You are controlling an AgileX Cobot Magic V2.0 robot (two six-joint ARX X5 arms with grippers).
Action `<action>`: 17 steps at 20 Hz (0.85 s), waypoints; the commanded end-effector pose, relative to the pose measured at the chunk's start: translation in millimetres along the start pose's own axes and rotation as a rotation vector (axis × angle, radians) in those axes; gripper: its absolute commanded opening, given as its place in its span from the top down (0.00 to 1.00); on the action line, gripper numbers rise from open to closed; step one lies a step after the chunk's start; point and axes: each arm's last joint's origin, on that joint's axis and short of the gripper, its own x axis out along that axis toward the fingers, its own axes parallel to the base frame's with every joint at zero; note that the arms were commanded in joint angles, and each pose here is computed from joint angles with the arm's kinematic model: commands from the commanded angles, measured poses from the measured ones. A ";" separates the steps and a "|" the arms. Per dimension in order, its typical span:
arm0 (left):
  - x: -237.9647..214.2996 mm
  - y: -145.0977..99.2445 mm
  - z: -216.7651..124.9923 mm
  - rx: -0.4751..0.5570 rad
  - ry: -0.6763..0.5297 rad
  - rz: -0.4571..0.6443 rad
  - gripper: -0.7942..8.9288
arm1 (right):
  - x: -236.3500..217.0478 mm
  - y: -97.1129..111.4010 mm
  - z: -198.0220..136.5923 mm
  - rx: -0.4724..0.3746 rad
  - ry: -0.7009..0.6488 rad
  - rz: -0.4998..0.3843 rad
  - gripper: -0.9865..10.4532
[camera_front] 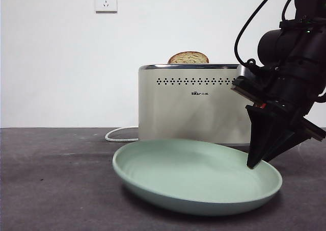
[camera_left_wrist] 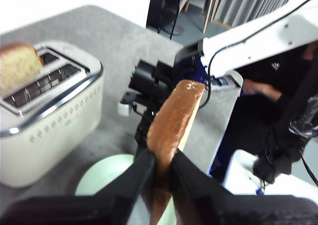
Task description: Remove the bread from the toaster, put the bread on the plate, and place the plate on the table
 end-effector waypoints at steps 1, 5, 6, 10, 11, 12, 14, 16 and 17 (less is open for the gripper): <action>-0.7 -1.6 -1.2 -0.012 0.011 -0.011 0.93 | 1.8 0.2 1.5 0.005 -0.008 0.002 0.93; -0.8 -2.0 -4.8 -0.047 0.043 -0.020 0.93 | -5.8 5.3 2.0 0.005 -0.035 0.022 0.93; -0.7 -2.3 -5.2 -0.058 0.047 -0.031 0.93 | -9.7 8.5 2.3 0.000 -0.051 0.032 0.93; 0.1 -3.6 -5.3 -0.088 0.049 -0.094 0.93 | -33.8 27.6 1.8 -0.021 -0.141 0.070 0.93; 1.3 -2.7 -5.4 -0.102 0.053 -0.093 0.93 | -42.4 33.8 0.5 -0.029 -0.169 0.084 0.93; 4.4 -0.6 -5.7 -0.117 0.063 -0.092 0.93 | -51.1 41.4 -1.5 -0.043 -0.197 0.091 0.93; 14.0 5.9 -7.8 -0.153 0.103 -0.091 0.93 | -67.9 57.6 -7.6 -0.071 -0.247 0.111 0.93; 27.4 14.9 -11.0 -0.192 0.154 -0.091 0.93 | -81.6 71.9 -13.8 -0.097 -0.291 0.132 0.93; 36.3 20.8 -13.3 -0.218 0.186 -0.093 0.93 | -86.9 78.3 -17.0 -0.107 -0.307 0.143 0.93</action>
